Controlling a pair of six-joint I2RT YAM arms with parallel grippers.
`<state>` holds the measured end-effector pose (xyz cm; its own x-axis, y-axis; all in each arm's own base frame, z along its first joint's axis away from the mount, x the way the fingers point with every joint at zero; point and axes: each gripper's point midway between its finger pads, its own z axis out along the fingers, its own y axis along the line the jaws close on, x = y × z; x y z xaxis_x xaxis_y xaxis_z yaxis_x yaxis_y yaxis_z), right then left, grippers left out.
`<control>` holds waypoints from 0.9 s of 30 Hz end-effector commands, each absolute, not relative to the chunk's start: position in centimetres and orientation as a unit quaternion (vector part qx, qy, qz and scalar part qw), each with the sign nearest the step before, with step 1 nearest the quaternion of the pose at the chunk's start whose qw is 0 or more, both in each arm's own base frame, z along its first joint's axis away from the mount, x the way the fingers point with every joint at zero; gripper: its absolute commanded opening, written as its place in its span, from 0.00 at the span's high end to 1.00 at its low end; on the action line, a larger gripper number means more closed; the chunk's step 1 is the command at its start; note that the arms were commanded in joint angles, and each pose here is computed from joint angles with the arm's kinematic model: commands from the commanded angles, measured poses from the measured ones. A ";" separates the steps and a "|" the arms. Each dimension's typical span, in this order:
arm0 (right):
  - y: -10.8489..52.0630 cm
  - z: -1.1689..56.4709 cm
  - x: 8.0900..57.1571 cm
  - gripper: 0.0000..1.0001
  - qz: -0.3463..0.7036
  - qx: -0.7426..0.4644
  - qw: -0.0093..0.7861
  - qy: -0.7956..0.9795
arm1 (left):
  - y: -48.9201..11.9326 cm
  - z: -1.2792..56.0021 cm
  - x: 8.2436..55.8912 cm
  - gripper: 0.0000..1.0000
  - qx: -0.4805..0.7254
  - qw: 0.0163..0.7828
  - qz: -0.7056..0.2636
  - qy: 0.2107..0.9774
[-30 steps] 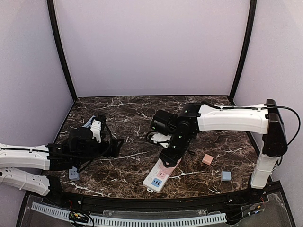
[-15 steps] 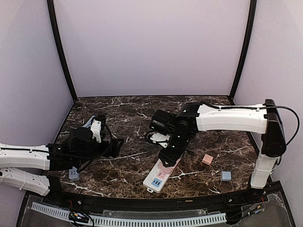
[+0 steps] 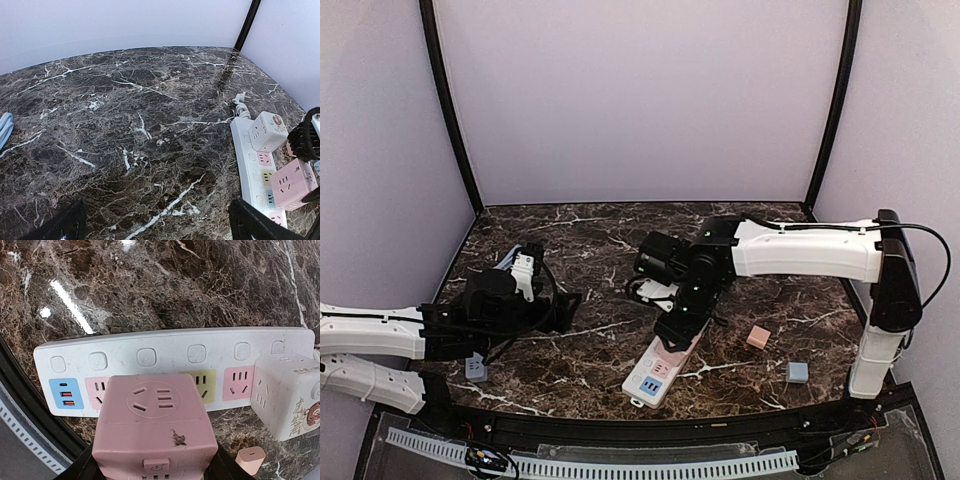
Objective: Insert the plug
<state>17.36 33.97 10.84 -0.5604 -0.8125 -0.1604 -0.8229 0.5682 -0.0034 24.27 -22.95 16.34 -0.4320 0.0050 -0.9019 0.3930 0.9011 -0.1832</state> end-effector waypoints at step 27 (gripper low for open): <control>34.4 11.3 16.7 1.00 0.038 -0.466 0.064 0.882 | -22.3 16.1 24.2 0.00 0.114 0.521 -0.186 0.825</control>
<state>16.94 34.01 10.91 -0.5573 -0.8178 -0.1436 -0.8263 0.5632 -0.0005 24.25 -22.93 16.43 -0.4302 0.0025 -0.9027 0.3933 0.9006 -0.1850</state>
